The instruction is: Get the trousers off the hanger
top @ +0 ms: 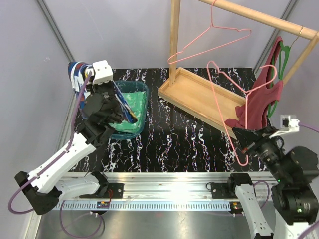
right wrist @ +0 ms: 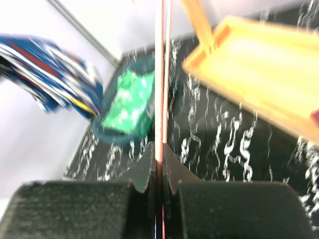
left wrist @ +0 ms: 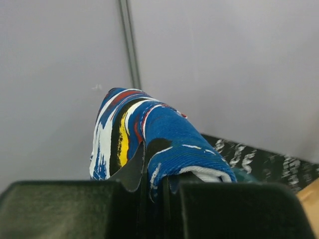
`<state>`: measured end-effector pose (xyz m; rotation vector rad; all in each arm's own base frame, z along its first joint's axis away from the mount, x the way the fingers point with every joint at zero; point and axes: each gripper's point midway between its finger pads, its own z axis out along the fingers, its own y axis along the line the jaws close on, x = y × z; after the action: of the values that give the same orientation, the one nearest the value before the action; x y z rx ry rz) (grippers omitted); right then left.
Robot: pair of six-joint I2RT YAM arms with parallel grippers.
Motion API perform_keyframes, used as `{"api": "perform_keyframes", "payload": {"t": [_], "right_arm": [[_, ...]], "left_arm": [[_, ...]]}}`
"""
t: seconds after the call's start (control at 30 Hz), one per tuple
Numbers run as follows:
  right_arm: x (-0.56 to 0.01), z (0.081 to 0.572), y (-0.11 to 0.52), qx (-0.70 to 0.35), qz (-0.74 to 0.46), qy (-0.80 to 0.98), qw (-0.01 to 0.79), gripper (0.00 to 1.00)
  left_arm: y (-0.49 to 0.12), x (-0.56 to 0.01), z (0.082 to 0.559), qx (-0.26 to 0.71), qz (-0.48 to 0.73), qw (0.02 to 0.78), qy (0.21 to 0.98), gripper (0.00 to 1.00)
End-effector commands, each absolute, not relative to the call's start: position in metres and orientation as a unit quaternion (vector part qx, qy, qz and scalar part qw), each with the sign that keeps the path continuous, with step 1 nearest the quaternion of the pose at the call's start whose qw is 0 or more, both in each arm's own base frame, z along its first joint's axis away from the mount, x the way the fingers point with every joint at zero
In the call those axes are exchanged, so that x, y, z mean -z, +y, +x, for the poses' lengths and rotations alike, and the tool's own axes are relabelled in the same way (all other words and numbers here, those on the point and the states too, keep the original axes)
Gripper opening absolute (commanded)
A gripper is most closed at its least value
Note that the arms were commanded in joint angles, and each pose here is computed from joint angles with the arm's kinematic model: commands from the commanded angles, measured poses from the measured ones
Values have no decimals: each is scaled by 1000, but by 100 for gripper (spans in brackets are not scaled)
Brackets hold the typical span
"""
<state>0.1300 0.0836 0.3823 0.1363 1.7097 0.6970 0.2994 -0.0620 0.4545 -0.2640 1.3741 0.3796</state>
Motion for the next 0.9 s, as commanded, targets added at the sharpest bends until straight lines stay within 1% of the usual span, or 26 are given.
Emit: {"api": "perform_keyframes", "payload": {"t": [0.0, 0.13, 0.23, 0.37, 0.4, 0.43, 0.53, 0.6, 0.63, 0.67, 0.87], "right_arm": [[-413, 123, 67, -262, 69, 710, 650, 0], [-433, 113, 69, -271, 60, 693, 665, 0], [-438, 108, 72, -281, 55, 688, 667, 0], [-443, 100, 74, -288, 53, 679, 673, 0], [-444, 98, 75, -290, 51, 678, 673, 0], [-445, 97, 75, -291, 50, 678, 673, 0], [-453, 90, 73, -287, 48, 672, 681, 0], [-454, 88, 72, -283, 47, 673, 682, 0], [-456, 88, 72, -282, 46, 673, 683, 0], [-457, 88, 72, -282, 46, 672, 683, 0], [-464, 86, 72, -284, 47, 663, 691, 0]], "left_arm": [[-58, -444, 308, -193, -81, 729, 652, 0], [-41, -407, 325, -300, -49, 656, 691, 0], [-45, -371, 352, -335, -21, 608, 720, 0], [-63, -295, 394, -384, 32, 512, 767, 0], [-72, -262, 408, -397, 56, 479, 781, 0], [-83, -257, 422, -378, 57, 479, 790, 0], [-106, -213, 442, -325, 51, 454, 828, 0], [-114, -201, 448, -308, 45, 445, 840, 0], [-118, -184, 449, -290, 40, 427, 855, 0], [-123, -188, 456, -273, 28, 431, 860, 0], [-130, -132, 461, -198, -17, 357, 913, 0]]}}
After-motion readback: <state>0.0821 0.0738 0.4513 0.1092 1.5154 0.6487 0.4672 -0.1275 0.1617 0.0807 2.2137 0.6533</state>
